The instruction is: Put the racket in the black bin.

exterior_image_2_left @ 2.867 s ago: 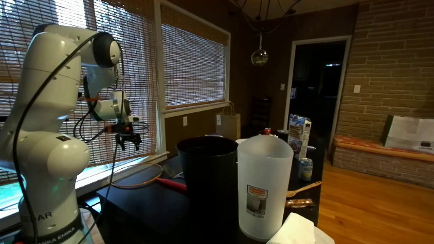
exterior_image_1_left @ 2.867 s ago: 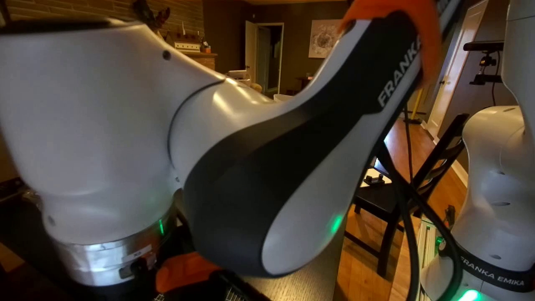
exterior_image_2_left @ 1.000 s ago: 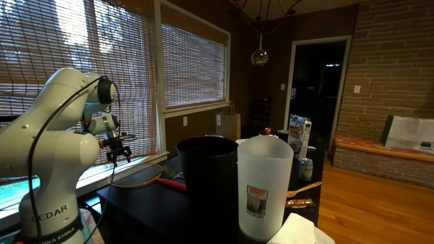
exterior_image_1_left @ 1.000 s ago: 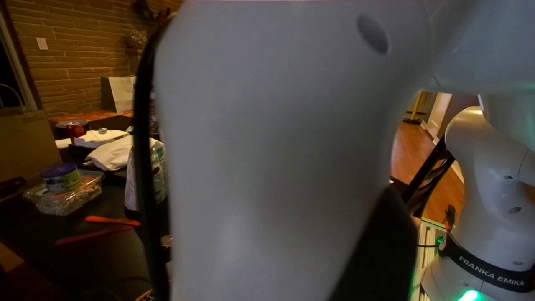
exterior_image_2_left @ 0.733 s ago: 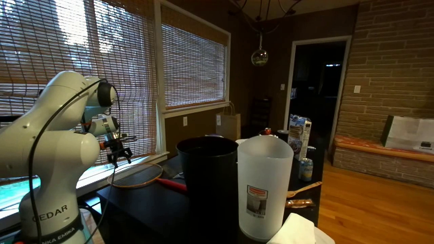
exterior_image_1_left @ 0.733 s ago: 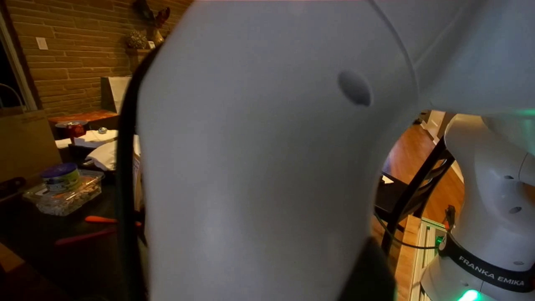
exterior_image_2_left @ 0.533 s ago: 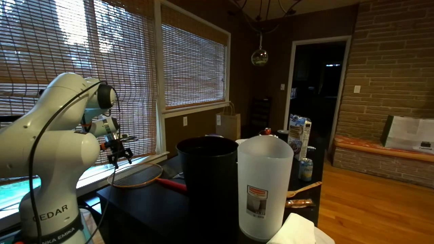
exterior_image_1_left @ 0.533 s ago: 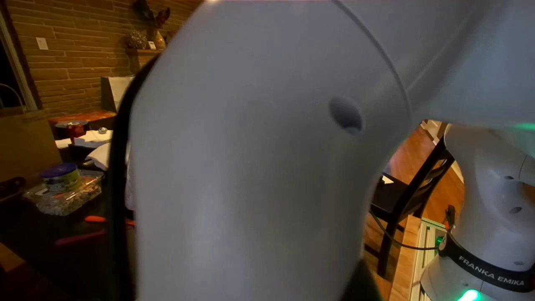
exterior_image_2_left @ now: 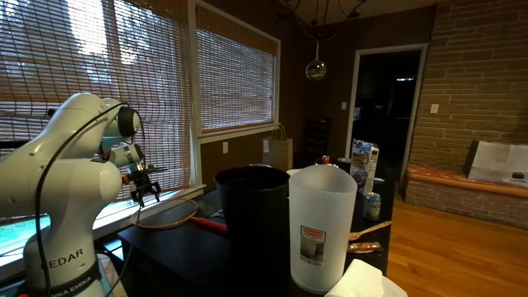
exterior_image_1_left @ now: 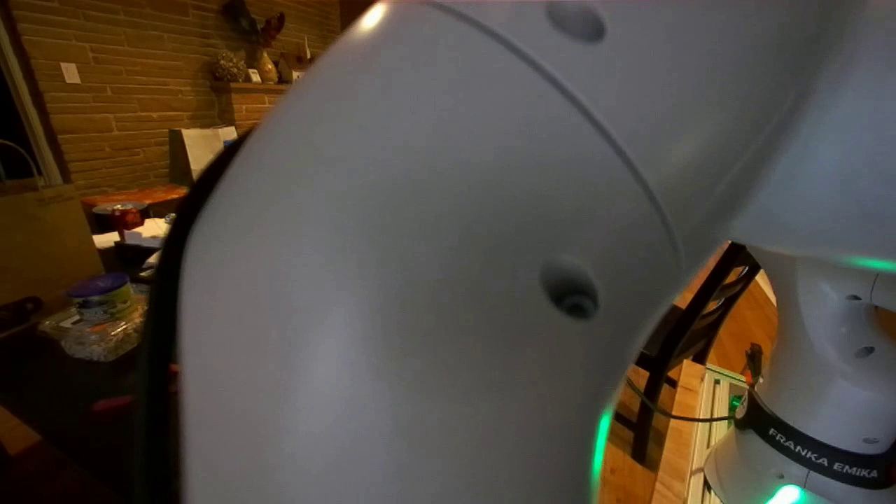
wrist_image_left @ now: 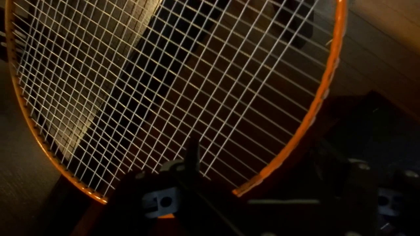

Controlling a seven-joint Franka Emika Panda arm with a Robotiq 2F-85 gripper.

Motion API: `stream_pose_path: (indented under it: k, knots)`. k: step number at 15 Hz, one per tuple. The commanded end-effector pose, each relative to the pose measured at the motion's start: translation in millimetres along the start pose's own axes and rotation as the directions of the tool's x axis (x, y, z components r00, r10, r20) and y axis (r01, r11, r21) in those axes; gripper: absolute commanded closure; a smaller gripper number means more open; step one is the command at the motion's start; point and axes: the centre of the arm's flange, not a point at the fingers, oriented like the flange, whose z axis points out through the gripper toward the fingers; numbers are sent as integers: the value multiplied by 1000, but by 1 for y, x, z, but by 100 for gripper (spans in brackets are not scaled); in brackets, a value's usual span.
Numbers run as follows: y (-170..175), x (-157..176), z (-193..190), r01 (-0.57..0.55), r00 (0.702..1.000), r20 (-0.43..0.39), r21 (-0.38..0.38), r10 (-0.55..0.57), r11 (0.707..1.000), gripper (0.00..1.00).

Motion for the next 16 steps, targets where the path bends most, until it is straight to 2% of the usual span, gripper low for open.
stream_pose_path:
  k: [1,2,3,5,6,11,16]
  knots:
    - [-3,11,-2,23,999,30,-17,-22,1000,30]
    - [-2,11,-1,23,999,36,-19,-23,1000,28]
    - [0,10,0,24,999,45,-21,-23,999,31]
    - [3,9,2,21,998,52,-21,-20,1000,45]
    - [5,8,3,20,998,56,-20,-18,1000,60]
    - [10,7,5,10,999,53,-19,-9,1000,96]
    - [13,7,7,4,998,57,-14,-3,1000,99]
